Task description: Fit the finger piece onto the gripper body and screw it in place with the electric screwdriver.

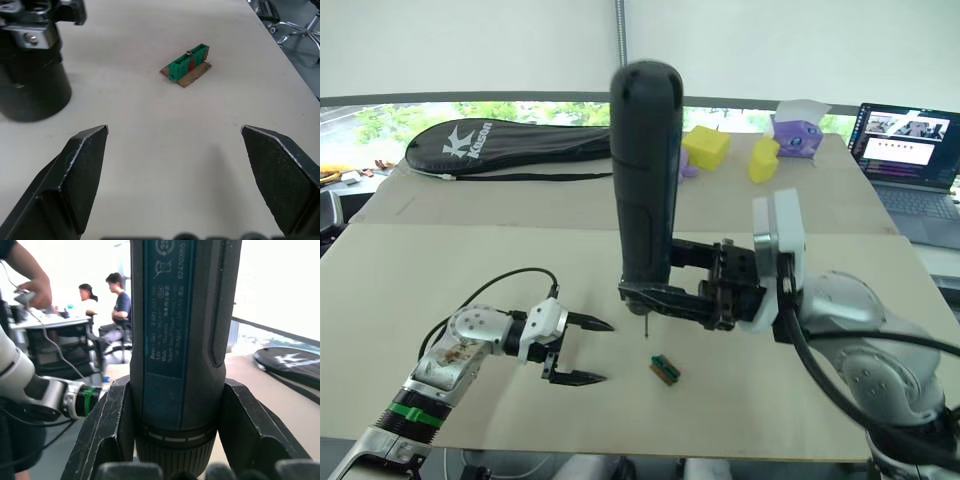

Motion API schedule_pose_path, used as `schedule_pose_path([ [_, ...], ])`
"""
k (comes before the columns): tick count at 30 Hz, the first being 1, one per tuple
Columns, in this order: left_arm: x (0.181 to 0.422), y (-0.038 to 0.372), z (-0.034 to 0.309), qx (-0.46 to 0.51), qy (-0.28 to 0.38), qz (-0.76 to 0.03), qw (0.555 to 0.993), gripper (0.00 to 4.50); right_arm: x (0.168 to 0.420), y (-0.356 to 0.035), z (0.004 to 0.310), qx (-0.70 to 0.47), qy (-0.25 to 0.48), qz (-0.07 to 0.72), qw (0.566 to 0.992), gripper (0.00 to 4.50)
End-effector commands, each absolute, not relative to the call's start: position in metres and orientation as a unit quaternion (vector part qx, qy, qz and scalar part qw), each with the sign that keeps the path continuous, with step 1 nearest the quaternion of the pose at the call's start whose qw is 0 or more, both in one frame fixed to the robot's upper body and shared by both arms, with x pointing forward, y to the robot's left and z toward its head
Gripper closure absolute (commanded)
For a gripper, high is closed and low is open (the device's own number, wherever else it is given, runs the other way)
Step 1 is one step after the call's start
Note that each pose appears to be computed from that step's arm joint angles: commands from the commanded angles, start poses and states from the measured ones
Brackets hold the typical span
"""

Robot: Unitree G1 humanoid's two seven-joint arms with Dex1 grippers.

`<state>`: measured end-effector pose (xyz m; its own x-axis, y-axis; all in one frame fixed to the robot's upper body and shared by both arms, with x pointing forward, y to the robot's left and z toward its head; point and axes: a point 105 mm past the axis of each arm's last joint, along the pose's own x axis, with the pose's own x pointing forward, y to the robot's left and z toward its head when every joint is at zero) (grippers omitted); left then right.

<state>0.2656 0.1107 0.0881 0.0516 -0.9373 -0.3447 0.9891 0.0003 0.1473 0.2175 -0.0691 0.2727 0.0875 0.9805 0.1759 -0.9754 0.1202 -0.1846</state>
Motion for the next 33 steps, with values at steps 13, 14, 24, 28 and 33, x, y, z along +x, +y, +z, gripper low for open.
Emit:
schedule_pose_path([
  [13,0.302,0.122,0.118,0.168,0.041,-0.633,0.755,0.00,0.263,-0.025,0.335,0.010,-0.127,0.703,0.700,2.59],
  [14,0.305,0.121,0.122,0.163,0.037,-0.631,0.758,0.00,0.267,-0.023,0.335,0.007,-0.127,0.699,0.704,2.59],
  [24,0.318,0.114,0.132,0.158,0.027,-0.636,0.755,0.00,0.292,-0.022,0.319,-0.032,-0.130,0.673,0.728,2.59],
  [28,0.322,0.109,0.131,0.160,0.024,-0.639,0.752,0.00,0.299,-0.023,0.312,-0.040,-0.132,0.664,0.735,2.59],
  [33,0.326,0.105,0.129,0.162,0.022,-0.641,0.750,0.00,0.303,-0.024,0.305,-0.041,-0.123,0.660,0.740,2.59],
])
